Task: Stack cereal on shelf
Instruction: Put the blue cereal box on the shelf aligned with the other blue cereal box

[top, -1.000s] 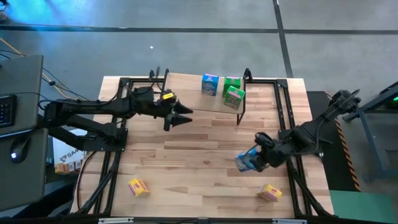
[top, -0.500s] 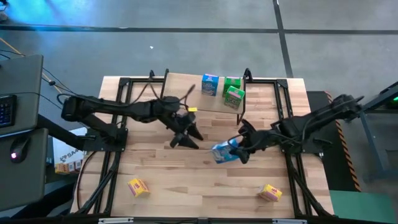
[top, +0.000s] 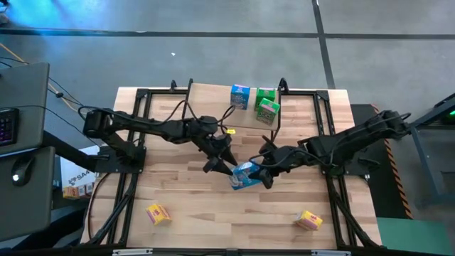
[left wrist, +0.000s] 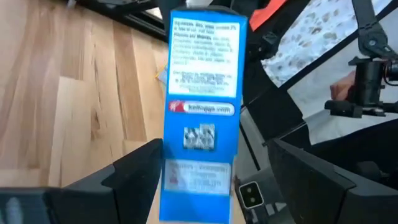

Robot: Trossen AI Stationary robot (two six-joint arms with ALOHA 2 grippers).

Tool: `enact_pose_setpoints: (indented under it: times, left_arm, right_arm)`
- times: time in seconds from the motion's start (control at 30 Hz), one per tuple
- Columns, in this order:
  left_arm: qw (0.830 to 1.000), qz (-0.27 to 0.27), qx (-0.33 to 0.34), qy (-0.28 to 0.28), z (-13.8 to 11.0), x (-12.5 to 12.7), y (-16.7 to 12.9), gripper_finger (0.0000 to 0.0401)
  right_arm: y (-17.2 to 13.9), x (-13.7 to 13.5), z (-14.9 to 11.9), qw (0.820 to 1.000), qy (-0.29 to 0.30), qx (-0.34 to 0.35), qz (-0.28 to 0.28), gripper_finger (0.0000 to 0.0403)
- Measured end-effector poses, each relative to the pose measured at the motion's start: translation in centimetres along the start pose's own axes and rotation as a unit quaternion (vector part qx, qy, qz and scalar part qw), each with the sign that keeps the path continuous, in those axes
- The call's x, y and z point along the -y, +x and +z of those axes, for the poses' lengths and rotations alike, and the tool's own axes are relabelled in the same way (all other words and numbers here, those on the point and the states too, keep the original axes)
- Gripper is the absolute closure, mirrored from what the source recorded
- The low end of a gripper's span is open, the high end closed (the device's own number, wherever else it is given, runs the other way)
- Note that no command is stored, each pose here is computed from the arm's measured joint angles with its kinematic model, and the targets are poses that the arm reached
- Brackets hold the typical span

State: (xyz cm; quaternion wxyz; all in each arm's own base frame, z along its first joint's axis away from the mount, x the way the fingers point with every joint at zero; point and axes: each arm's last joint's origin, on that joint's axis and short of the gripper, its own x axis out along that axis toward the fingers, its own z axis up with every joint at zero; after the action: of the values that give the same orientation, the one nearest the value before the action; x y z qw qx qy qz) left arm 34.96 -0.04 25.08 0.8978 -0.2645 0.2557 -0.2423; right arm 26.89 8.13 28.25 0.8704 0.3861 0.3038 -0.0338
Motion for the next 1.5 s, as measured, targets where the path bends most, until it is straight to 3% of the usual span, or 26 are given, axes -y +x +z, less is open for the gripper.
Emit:
enact_pose_setpoints:
  times: [0.43,1.0,1.2,1.33,1.5]
  left_arm:
    - [1.000,-0.004,-0.029,-0.009,-1.2,-0.9,1.8,0.0116]
    - [0.999,0.026,-0.032,0.026,-0.8,-3.0,-0.1,0.0116]
    - [0.999,-0.019,-0.038,0.016,-0.8,-2.4,0.2,0.0116]
    - [0.999,0.004,-0.029,0.029,-1.0,-1.6,1.0,0.0117]
    - [0.999,-0.009,-0.020,0.042,-1.1,-0.8,1.9,0.0117]
  right_arm:
    - [0.2,1.0,1.2,1.000,-0.005,0.008,-0.013,0.0286]
    - [0.2,0.7,1.5,1.000,-0.002,0.023,0.005,0.0286]
    - [0.2,0.6,1.5,1.000,-0.004,0.020,0.010,0.0286]
    - [0.2,0.6,1.8,0.999,-0.005,0.032,0.016,0.0286]
    - [0.2,0.7,2.0,0.999,-0.003,0.035,0.014,0.0286]
